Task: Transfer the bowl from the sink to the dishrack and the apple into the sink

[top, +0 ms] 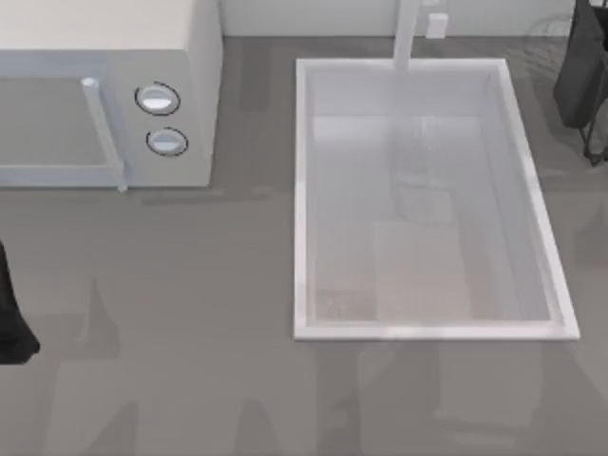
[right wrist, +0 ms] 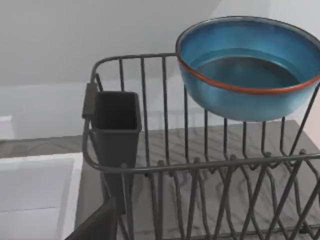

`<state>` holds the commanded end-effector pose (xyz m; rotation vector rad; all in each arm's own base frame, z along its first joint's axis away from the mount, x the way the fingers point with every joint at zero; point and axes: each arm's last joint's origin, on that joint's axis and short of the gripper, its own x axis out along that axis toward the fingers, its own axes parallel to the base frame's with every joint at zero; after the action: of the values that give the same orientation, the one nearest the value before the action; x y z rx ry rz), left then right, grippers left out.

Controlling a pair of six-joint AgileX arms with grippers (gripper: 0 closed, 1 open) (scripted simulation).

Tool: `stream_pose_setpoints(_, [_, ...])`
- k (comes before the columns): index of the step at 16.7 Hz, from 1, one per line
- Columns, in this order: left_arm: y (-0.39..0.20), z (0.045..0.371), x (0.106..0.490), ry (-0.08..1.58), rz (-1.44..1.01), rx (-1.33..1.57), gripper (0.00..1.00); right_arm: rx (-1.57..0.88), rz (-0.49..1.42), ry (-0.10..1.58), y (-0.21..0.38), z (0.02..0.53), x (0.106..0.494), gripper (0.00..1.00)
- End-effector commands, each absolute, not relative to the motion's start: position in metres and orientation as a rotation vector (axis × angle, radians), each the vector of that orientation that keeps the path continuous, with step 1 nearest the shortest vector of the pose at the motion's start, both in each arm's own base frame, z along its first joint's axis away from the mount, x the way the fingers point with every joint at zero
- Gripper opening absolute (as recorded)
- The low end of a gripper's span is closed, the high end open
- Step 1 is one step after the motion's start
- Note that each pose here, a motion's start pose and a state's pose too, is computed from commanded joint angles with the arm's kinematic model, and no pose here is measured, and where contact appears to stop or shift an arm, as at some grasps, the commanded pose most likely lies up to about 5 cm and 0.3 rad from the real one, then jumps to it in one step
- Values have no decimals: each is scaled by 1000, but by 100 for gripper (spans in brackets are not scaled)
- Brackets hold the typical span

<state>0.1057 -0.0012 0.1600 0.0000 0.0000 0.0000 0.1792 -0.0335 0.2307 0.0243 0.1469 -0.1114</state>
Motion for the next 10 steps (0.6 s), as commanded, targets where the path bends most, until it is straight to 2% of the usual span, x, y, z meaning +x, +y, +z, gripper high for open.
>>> stream_pose_setpoints(5, [-1,160,106,0,0,0,100,-7,-60,91,-12,190,124,100])
stream_pose_setpoints(10, [-1,160,106,0,0,0,100,-4,-8,11,-2,164,107,100])
